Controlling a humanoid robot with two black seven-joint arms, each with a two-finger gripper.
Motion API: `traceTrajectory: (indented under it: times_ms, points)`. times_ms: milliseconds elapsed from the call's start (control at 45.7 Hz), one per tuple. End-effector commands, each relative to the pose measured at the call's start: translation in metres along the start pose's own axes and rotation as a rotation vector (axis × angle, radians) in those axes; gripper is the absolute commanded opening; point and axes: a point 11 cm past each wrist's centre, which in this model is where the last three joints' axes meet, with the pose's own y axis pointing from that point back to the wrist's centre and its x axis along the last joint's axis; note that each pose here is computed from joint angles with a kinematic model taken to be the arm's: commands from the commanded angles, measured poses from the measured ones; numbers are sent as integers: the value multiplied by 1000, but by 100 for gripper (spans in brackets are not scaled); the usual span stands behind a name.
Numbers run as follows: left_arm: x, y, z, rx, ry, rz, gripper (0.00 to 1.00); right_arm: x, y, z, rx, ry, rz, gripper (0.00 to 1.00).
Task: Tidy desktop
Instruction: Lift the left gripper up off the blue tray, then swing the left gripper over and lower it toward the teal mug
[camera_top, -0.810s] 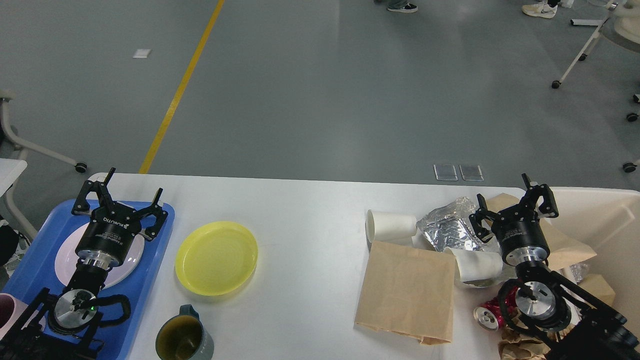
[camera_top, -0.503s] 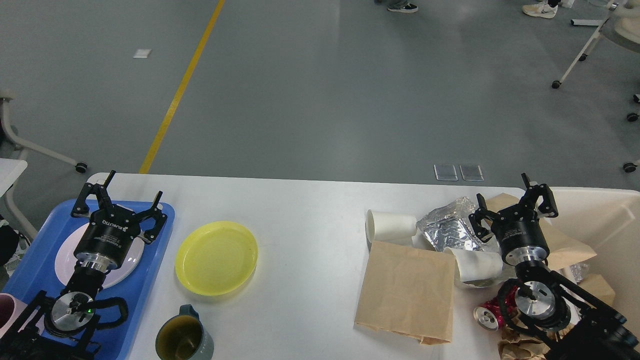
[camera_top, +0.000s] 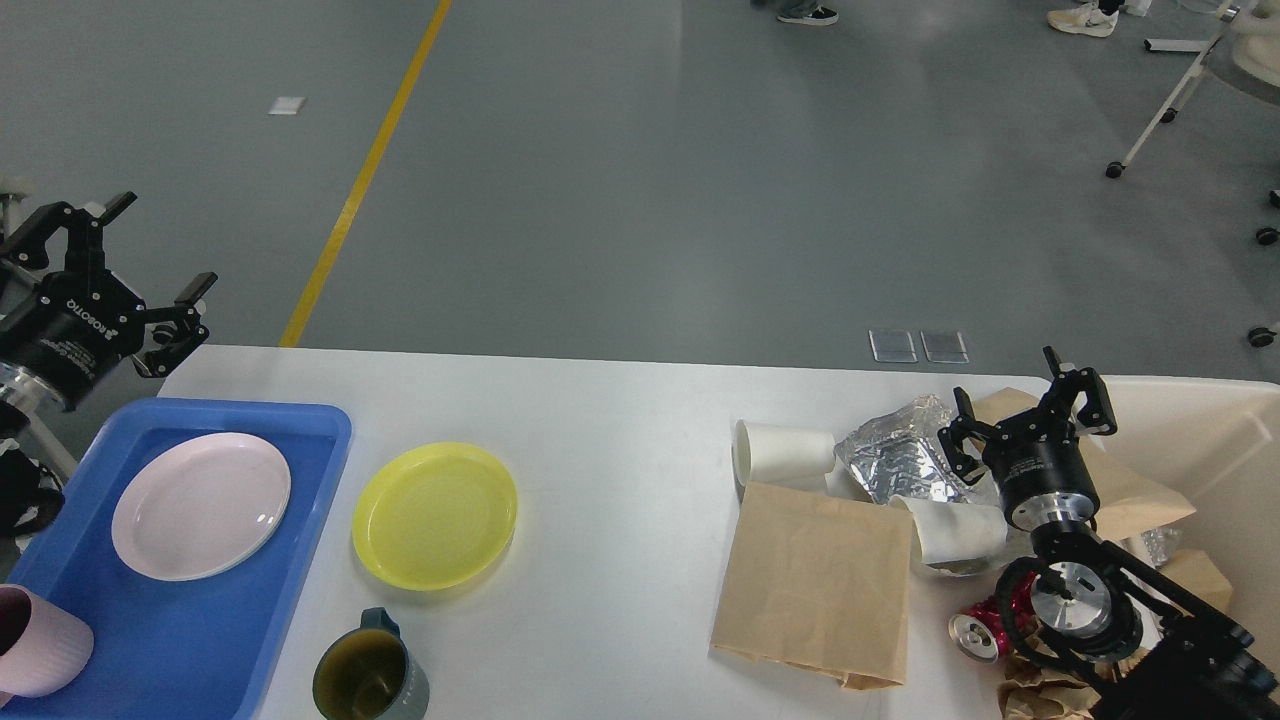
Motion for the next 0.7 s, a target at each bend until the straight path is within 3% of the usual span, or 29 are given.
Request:
traceTrajectory:
  times_ms: [0,263,525,678]
  points:
    - [-19,-23,38,134,-230,-85,96,0,0,0,0,0,0,100]
    - [-58,-59,50,443,-622,-204,96,0,0,1,-1,-1,0,100]
    - [-118,-90,116,629,-1047,-297,96,0,0,0,0,0,0,100]
    - [-154,-106,99,897,-1326,-396,96,0,0,0,0,0,0,100]
